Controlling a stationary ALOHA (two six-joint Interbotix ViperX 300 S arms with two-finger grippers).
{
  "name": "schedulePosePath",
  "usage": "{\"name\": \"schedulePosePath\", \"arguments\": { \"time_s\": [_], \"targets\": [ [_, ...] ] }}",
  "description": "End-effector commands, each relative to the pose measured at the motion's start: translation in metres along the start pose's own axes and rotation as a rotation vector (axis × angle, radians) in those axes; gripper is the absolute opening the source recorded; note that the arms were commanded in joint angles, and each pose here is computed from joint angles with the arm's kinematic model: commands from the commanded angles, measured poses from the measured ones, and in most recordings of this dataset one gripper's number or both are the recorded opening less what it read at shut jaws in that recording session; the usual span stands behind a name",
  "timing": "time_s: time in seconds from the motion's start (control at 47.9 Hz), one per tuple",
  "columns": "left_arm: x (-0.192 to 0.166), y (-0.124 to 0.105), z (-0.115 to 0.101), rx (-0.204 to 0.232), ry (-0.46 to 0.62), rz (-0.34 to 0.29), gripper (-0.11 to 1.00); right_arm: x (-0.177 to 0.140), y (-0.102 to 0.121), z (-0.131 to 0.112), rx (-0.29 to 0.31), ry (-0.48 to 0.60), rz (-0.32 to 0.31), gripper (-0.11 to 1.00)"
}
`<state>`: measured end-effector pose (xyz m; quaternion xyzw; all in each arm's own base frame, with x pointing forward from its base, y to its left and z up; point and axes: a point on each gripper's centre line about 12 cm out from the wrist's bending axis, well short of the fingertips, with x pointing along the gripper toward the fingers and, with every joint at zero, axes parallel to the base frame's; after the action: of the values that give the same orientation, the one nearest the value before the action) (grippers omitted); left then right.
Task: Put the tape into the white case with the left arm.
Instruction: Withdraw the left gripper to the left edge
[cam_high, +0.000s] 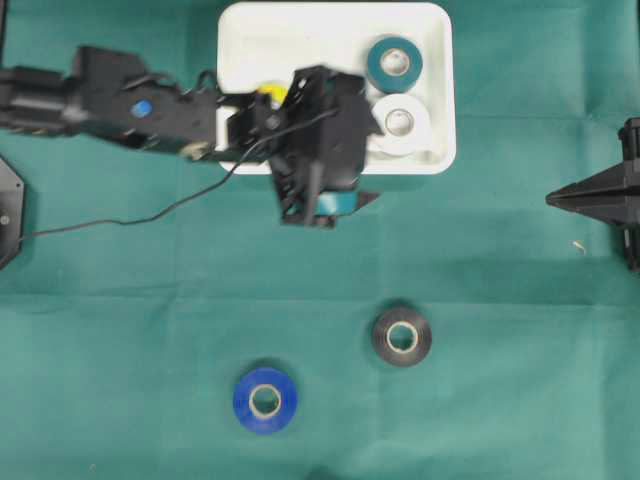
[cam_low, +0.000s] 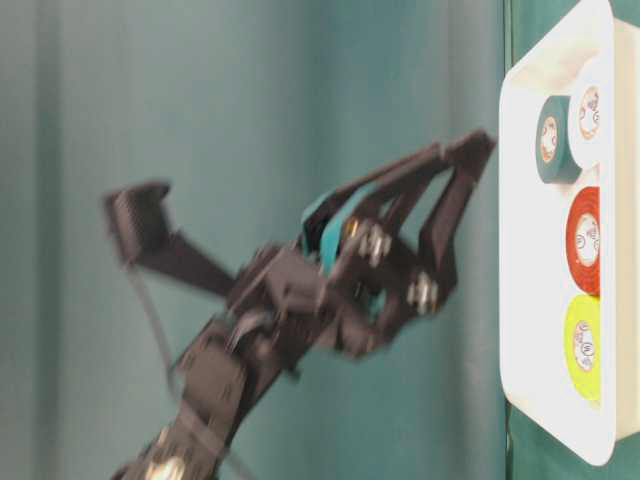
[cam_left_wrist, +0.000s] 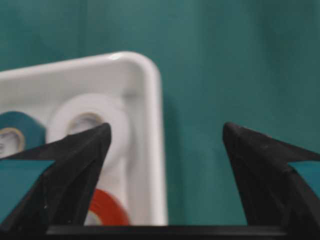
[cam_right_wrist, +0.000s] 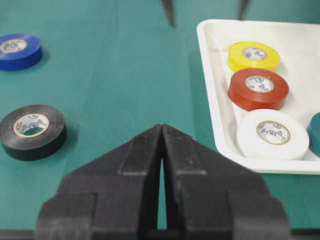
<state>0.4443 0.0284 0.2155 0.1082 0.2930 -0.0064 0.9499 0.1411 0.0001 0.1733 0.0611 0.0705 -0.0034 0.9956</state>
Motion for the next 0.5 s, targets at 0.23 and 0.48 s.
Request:
{"name": "schedulePosePath", "arguments": {
  "time_s": [0.23, 0.48],
  "targets": [
    [-0.055, -0.037, 0.01, 0.029, -0.175, -0.041, 0.92, 0.002, 0.001, 0.009, 0.0, -0.021, 0.001, -0.09],
    [-0.08, -0.05, -0.005, -0.013, -0.237, -0.059, 0.91, 0.002, 0.001, 0.009, 0.0, -0.02, 0.001, -0.09]
  ]
}}
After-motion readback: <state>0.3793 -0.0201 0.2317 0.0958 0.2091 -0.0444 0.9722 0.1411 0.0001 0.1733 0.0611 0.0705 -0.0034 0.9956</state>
